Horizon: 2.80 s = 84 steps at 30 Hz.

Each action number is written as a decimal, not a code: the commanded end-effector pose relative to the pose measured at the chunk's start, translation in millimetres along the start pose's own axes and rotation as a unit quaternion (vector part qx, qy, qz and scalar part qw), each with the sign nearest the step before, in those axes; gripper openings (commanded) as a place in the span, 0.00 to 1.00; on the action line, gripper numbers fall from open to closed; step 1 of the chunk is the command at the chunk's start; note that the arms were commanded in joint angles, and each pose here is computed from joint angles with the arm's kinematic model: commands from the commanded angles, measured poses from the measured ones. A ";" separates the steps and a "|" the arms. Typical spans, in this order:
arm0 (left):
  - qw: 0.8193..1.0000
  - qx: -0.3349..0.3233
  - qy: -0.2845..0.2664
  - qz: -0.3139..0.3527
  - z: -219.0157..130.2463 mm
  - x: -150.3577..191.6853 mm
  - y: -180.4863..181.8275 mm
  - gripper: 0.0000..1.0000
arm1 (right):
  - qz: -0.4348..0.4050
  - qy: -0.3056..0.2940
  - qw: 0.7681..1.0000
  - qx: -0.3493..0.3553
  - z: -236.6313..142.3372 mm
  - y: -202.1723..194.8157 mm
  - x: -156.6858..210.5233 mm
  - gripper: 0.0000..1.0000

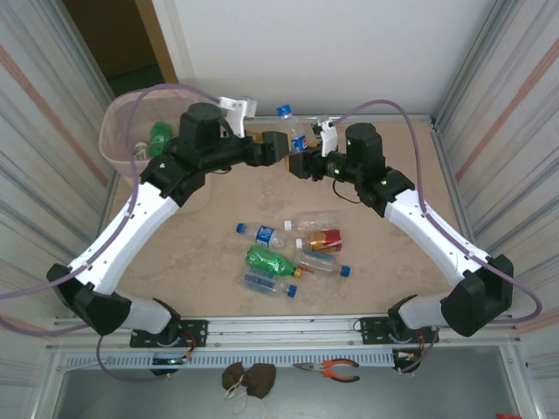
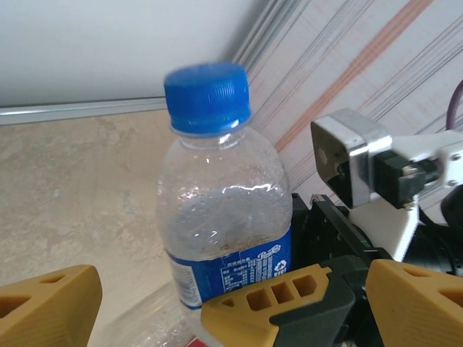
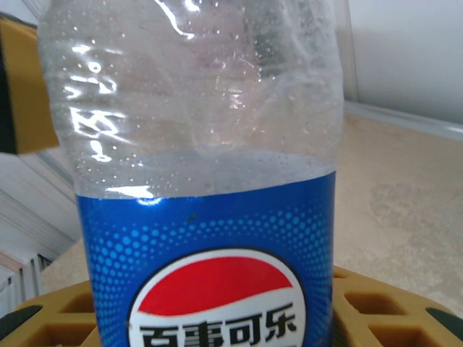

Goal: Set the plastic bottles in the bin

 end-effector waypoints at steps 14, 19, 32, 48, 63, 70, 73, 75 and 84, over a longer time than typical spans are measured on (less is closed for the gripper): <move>1.000 0.010 -0.023 -0.004 44.3 -5.4 -12.4 0.79 | -0.008 -0.032 0.999 -0.033 -18.2 15.5 -5.6 0.48; 1.000 0.010 -0.023 -0.009 46.2 -3.3 -11.8 0.73 | -0.010 -0.034 0.999 -0.029 -18.6 14.7 -6.3 0.48; 0.999 -0.011 -0.031 0.012 34.6 -9.4 -11.1 0.59 | -0.007 -0.032 0.999 -0.016 -25.5 15.6 -5.2 0.70; 0.985 -0.150 -0.011 0.079 -37.3 -46.3 41.8 0.59 | -0.023 -0.036 0.998 0.046 -74.5 17.5 8.4 0.79; 0.916 -0.386 0.070 0.089 -144.5 -52.6 153.3 0.60 | -0.018 -0.039 0.997 0.057 -79.7 18.2 3.1 0.79; 0.890 -0.431 0.137 0.056 -162.7 -28.6 210.6 0.60 | -0.012 -0.036 0.998 0.058 -78.1 16.2 5.5 0.79; 0.881 -0.440 0.169 0.045 -162.6 -14.6 232.7 0.60 | -0.012 -0.034 0.998 0.060 -77.8 15.7 5.9 0.79; 0.876 -0.442 0.190 0.038 -159.8 -4.0 247.2 0.60 | -0.012 -0.034 0.998 0.060 -77.6 15.5 6.1 0.79; 0.862 -0.430 0.270 -0.007 -142.3 39.2 301.9 0.61 | -0.018 -0.026 0.997 0.069 -77.2 11.5 10.2 0.79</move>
Point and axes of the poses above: each hand's point on the last joint's axis, 136 mm out from that joint toward the fingers, its own z axis out along the fingers, its own y axis along the line the jaws close on, x = y × z, the point moved 7 cm from there along -z, back along the fingers, and after that the axes turned 13 degrees about z, right-handed, at the moved point
